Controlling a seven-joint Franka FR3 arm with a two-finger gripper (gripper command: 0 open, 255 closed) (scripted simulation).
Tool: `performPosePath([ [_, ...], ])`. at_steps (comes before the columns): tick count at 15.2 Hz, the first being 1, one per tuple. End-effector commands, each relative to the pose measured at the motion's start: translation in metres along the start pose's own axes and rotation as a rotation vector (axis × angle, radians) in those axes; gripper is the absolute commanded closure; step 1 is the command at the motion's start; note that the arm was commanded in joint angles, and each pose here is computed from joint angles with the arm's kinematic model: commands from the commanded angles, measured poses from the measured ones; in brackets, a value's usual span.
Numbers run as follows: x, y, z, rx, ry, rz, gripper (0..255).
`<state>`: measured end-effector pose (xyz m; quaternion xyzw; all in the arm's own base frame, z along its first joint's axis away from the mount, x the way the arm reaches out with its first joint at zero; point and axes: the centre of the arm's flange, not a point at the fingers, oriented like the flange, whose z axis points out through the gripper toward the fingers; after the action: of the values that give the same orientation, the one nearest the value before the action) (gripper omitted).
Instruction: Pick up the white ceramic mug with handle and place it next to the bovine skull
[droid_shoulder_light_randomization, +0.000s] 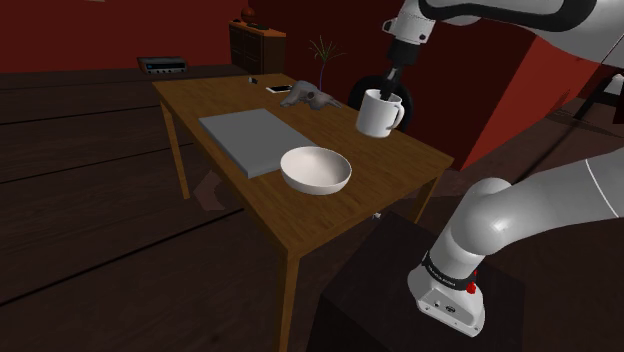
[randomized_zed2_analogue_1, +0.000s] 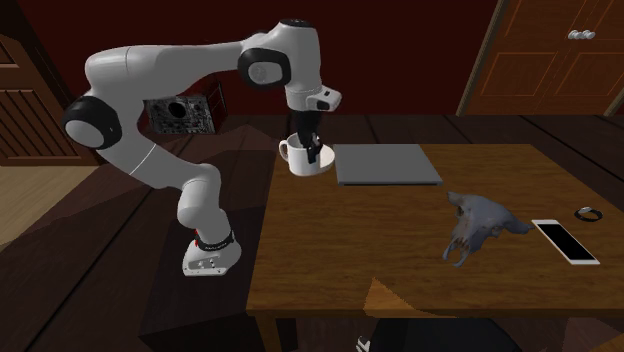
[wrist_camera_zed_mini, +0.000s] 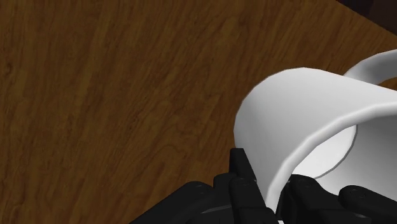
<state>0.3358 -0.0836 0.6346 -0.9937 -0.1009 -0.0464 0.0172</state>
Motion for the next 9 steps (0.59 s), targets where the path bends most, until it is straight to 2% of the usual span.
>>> performPosePath([
  [1,0.002,-0.001,-0.011,0.000,0.000,0.000,255],
  [9,0.006,-0.002,-0.048,0.000,0.000,0.000,255],
])
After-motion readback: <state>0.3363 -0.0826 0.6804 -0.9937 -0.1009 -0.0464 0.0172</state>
